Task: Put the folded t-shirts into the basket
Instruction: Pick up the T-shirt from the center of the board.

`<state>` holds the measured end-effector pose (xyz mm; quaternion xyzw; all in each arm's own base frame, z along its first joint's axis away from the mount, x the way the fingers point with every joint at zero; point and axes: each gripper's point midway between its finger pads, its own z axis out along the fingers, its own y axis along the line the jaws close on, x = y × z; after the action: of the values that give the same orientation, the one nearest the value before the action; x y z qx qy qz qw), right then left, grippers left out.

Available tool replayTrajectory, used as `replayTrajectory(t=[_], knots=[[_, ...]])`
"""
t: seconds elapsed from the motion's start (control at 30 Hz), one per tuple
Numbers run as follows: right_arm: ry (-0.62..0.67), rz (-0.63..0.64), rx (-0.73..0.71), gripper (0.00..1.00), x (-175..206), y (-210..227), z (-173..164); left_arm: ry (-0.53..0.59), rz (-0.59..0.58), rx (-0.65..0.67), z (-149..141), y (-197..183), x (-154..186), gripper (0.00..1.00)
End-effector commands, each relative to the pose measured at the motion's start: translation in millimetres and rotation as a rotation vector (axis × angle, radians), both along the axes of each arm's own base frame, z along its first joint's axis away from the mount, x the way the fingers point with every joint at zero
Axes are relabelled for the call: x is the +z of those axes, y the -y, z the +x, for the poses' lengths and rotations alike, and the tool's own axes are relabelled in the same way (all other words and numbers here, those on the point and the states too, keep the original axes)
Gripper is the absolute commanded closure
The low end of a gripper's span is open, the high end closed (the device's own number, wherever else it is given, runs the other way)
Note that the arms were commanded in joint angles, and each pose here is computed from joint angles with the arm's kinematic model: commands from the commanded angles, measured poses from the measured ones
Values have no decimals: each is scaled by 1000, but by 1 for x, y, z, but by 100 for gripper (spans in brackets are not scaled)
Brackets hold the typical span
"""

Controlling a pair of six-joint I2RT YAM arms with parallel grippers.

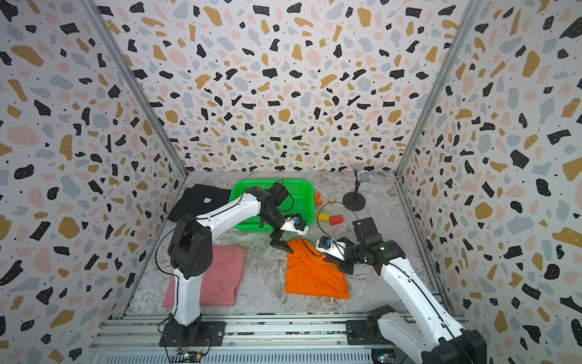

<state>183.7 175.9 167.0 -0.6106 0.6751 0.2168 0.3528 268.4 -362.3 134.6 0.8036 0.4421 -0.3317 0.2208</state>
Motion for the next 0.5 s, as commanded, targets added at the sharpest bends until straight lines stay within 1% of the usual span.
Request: replayTrajectory(t=[0.0, 0.07, 0.13, 0.23, 0.37, 0.47], knots=[[142, 20, 52, 100, 12, -1, -2, 49, -11, -86, -4, 13, -13, 1], [179, 29, 72, 100, 13, -1, -7, 89, -3, -121, -4, 14, -21, 2], [204, 42, 100, 100, 13, -2, -13, 118, 6, -144, -2, 14, -26, 7], [230, 56, 124, 100, 11, -2, -21, 133, 21, -182, 0, 12, -33, 11], [245, 48, 134, 100, 9, 0, -27, 128, 70, -265, -8, 5, -40, 10], [243, 57, 137, 100, 11, 0, -29, 127, 111, -284, -9, 6, -46, 8]])
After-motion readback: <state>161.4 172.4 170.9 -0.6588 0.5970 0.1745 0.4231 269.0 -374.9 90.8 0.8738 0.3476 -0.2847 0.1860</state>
